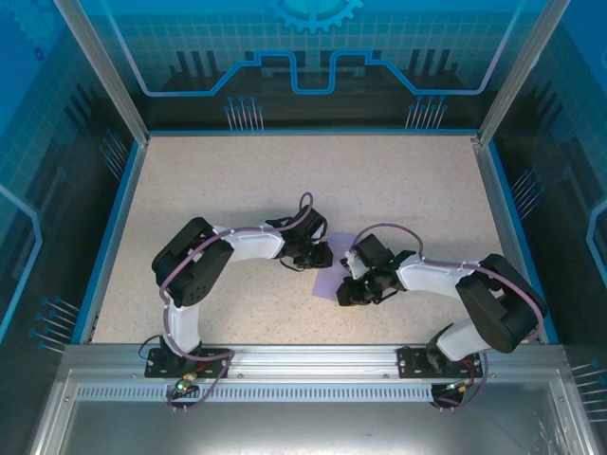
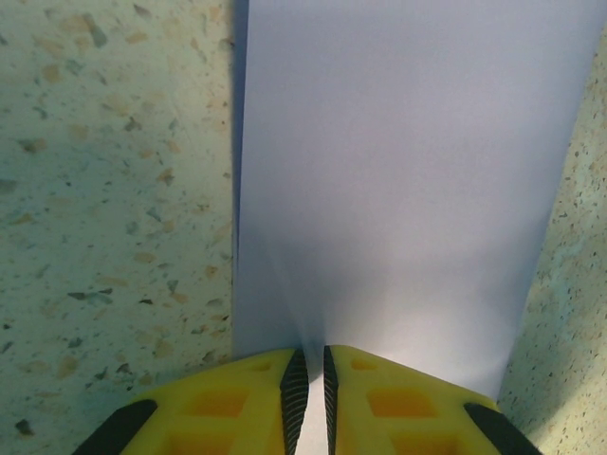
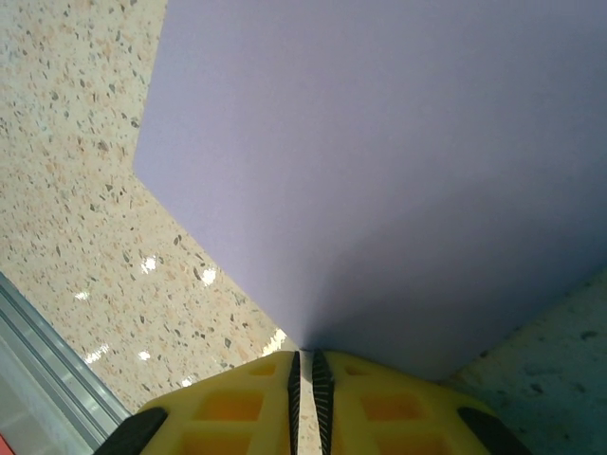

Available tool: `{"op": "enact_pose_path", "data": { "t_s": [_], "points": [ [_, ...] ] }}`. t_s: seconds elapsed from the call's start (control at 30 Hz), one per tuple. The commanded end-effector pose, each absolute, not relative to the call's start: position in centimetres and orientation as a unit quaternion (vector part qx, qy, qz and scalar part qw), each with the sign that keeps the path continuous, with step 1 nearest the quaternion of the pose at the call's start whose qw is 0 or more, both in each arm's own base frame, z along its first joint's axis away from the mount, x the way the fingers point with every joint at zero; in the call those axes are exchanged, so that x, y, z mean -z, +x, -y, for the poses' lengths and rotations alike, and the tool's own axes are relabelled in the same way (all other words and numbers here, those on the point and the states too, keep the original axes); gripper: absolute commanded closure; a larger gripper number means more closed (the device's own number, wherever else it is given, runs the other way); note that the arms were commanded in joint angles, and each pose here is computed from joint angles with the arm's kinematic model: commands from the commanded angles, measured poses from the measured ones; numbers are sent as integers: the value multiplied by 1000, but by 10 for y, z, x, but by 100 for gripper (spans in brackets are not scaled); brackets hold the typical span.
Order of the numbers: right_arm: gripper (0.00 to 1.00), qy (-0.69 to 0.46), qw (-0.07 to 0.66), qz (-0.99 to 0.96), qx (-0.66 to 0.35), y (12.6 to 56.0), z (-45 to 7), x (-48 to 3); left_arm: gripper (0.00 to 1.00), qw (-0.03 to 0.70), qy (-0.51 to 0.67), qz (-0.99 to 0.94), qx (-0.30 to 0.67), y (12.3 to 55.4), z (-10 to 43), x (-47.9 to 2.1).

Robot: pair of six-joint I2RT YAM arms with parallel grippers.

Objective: Fold a paper plane with a square sheet of paper (pick it up from the middle)
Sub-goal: Fold the square sheet of paper in half at the center of the table.

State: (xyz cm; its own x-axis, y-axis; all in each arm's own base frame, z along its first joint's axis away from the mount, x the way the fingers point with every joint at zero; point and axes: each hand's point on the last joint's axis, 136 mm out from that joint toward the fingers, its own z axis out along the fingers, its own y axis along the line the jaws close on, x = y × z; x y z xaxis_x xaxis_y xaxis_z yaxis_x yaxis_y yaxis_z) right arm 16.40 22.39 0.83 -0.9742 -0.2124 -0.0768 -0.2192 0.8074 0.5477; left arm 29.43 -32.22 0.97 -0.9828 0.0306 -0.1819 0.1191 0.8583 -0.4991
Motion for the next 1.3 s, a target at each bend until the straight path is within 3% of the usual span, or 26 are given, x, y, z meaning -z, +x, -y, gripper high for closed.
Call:
{"op": "enact_pose_path", "data": {
  "t_s": [0.0,0.23,0.33,0.53,0.77,1.03,1.27],
  "points": [
    [84,-101,-60,-962,-248,128,-196,11,81,7,31,-987,160,259,276,55],
    [84,-95,61,-939,-324,198,-229,-51,81,7,29,-986,166,260,278,54],
    [84,-91,62,-938,-328,210,-236,-43,81,8,28,-985,167,259,277,52],
    [84,-92,18,-954,-286,193,-221,-1,81,8,29,-986,165,256,274,54],
    [84,-81,-12,-962,-261,165,-194,10,81,5,31,-986,165,257,275,56],
    [84,-54,-11,-968,-246,167,-178,-9,81,7,31,-986,163,261,272,55],
    [84,-86,29,-945,-315,187,-219,-43,81,7,30,-986,166,261,273,53]
  ]
}}
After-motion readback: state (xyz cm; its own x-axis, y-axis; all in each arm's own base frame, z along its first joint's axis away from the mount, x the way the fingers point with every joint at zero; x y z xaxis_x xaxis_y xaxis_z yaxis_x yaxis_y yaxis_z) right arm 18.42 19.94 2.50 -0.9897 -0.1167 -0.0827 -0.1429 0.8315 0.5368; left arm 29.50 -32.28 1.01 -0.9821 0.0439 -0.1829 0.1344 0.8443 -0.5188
